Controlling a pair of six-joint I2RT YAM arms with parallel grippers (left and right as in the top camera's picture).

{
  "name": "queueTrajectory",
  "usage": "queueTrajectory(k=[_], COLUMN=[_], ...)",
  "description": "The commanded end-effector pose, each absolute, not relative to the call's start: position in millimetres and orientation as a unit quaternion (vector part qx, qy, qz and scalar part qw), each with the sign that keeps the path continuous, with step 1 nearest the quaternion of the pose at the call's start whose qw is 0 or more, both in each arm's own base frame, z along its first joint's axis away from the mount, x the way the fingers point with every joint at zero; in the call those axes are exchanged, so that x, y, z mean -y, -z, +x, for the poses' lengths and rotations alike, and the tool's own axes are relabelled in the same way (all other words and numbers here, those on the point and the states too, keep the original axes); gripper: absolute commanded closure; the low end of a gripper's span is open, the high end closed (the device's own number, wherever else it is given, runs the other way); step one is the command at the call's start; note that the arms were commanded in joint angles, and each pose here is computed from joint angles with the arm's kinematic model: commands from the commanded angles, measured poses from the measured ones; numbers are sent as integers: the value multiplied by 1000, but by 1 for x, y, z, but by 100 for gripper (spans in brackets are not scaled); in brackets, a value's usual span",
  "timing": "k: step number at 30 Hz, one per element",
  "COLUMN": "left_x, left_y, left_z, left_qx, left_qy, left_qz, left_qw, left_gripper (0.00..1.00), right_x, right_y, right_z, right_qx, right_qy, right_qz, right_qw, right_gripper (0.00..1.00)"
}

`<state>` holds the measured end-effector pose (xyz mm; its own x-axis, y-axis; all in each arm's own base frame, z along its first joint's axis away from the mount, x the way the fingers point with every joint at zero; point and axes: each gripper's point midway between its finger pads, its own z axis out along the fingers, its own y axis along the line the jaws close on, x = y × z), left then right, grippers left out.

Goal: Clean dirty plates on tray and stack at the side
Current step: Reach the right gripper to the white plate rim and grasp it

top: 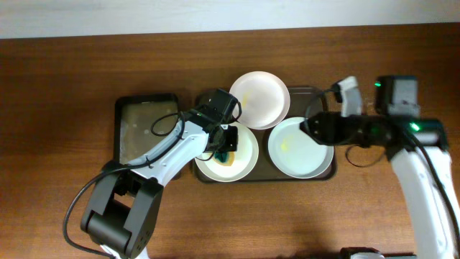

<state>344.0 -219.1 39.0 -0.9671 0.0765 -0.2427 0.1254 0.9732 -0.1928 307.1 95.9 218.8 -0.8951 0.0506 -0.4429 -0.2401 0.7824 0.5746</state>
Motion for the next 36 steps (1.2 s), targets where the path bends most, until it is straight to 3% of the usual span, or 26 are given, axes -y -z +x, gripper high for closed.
queueTrajectory(k=[1, 10, 14, 24, 30, 36], left_x=[218, 218, 217, 217, 217, 217], left_y=[-38, -38, -38, -38, -38, -38], left_z=[346, 345, 344, 344, 344, 344], left_qx=[-987, -987, -987, -987, -987, -987], left_qy=[104, 102, 102, 102, 102, 102], left_qz=[42, 42, 42, 42, 42, 42], left_qw=[119, 116, 116, 115, 115, 115], left_gripper=[100, 100, 100, 100, 100, 100], right_x=[-123, -163, -182, -195, -198, -200], right_y=[-189, -81, -56, -32, -25, -8], right_z=[317, 349, 351, 353, 349, 344], right_qx=[-926, -971, -971, -974, -975, -983], right_qy=[-322, -219, -219, -206, -203, -169], right_qz=[-89, -39, -60, -61, -64, -47], right_qw=[177, 90, 77, 68, 57, 48], right_gripper=[48, 48, 48, 48, 57, 58])
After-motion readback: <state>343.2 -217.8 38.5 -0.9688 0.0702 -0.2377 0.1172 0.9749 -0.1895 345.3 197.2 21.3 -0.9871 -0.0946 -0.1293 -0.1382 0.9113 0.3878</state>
